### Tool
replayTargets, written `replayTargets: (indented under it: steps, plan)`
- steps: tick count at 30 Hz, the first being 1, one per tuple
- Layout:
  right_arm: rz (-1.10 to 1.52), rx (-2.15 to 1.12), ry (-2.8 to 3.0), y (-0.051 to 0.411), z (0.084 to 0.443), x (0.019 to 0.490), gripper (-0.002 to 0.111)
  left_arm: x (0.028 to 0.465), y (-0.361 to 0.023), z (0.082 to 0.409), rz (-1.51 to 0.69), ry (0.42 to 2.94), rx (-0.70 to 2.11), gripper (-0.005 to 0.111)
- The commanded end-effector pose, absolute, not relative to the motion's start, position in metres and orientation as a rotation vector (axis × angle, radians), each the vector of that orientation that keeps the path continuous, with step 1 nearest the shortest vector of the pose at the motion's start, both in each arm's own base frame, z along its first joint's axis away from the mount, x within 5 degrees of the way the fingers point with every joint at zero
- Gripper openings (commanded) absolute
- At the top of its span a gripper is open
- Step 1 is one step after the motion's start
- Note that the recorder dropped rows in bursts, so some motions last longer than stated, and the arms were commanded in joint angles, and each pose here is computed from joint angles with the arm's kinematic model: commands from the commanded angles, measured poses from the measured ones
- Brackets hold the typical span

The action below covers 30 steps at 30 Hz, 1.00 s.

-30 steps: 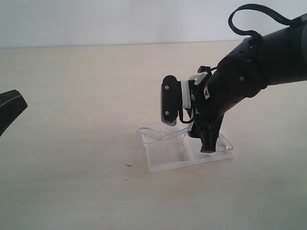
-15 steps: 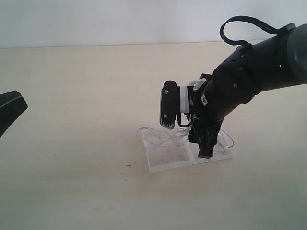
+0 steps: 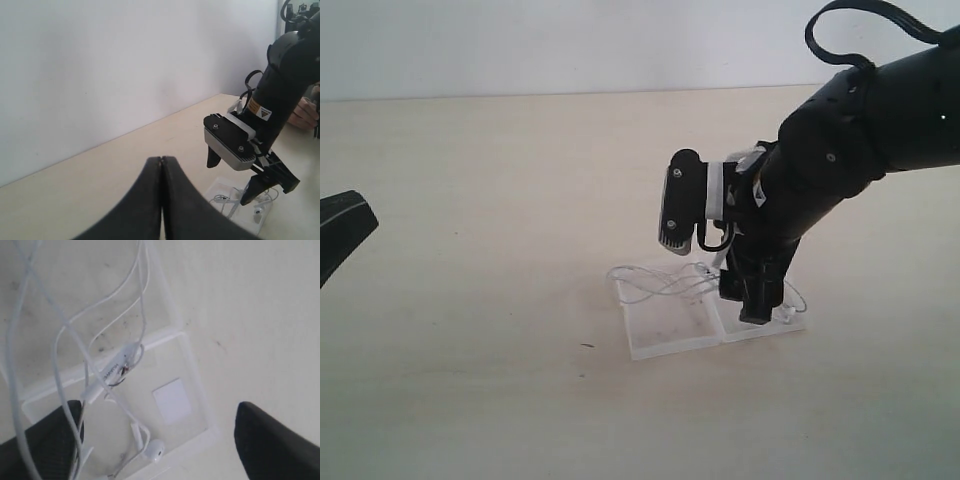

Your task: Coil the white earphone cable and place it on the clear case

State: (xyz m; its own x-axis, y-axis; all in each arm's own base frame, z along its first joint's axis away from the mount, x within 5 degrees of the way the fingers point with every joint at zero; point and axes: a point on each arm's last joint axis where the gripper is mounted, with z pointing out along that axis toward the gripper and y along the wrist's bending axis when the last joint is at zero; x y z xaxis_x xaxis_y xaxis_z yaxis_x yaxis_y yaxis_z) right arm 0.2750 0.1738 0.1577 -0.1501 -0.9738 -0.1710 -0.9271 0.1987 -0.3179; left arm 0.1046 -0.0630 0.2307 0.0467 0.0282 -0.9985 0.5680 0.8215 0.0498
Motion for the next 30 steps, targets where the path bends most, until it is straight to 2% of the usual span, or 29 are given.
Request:
replayTargets:
  steps: [1,9,30]
  plan:
    - [-0.178,-1.786,2.206,0.171,0.159,0.27,0.081,0.104,-0.062,0.231,-0.442,1.483,0.486,0.0]
    - [-0.135,-1.744,2.242,0.173,0.159,0.268,0.091,0.104,-0.062,0.23,-0.441,1.485,0.486,0.0]
    - [-0.048,-1.568,2.332,0.166,0.2,0.251,0.09,0.104,-0.062,0.23,-0.441,1.485,0.486,0.0]
